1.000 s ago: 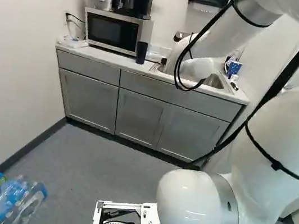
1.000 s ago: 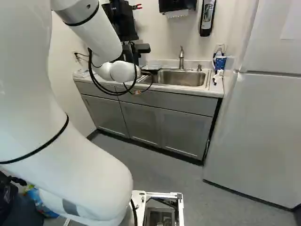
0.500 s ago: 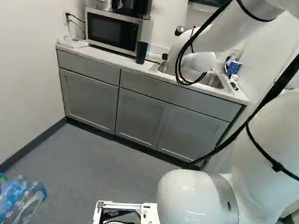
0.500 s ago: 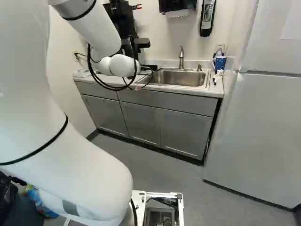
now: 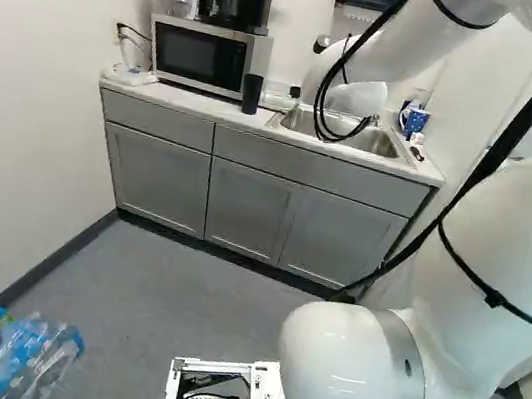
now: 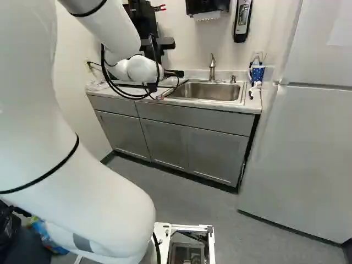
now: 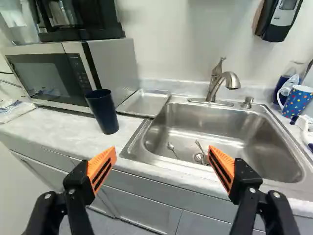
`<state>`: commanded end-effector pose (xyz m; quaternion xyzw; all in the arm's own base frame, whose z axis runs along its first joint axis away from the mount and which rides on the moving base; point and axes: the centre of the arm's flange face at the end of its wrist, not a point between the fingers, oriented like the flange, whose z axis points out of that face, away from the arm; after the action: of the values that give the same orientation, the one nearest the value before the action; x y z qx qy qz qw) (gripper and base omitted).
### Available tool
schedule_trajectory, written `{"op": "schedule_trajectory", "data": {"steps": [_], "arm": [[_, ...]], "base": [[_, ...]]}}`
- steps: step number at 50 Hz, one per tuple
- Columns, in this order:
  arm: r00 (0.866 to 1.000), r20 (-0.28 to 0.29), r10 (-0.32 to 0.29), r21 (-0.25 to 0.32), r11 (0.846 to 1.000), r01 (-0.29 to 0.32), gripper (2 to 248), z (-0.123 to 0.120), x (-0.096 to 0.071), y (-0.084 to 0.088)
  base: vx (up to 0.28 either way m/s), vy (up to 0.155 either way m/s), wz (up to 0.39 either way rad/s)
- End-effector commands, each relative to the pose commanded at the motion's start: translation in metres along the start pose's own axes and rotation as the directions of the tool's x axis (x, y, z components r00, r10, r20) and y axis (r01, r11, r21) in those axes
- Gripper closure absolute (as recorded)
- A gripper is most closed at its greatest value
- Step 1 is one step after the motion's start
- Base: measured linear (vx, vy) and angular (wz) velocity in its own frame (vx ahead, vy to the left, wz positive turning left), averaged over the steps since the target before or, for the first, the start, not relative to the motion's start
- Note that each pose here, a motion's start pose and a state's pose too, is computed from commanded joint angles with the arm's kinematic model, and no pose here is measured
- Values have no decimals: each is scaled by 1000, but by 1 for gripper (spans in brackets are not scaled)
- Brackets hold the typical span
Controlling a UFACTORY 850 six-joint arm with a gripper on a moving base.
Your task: Rinse the cup and place it in the tray
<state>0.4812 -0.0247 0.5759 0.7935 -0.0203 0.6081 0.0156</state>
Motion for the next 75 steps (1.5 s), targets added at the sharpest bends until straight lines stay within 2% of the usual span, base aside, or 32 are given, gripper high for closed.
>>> {"op": "schedule_trajectory", "data": {"steps": [24, 54, 59, 60, 75], "arm": [[1000, -4, 0, 1, 1000, 0, 3, 2, 24, 0], [1000, 12, -1, 2, 1000, 1, 3, 4, 51, -1], [1000, 12, -1, 2, 1000, 1, 3, 4, 51, -1], [1000, 16, -1, 2, 1000, 1, 3, 4, 56, -1], [1000, 26, -1, 3, 1000, 1, 3, 5, 70, -1]], "base": [[0, 0, 0], [0, 0, 0], [0, 0, 0], [0, 0, 0], [0, 0, 0]]}}
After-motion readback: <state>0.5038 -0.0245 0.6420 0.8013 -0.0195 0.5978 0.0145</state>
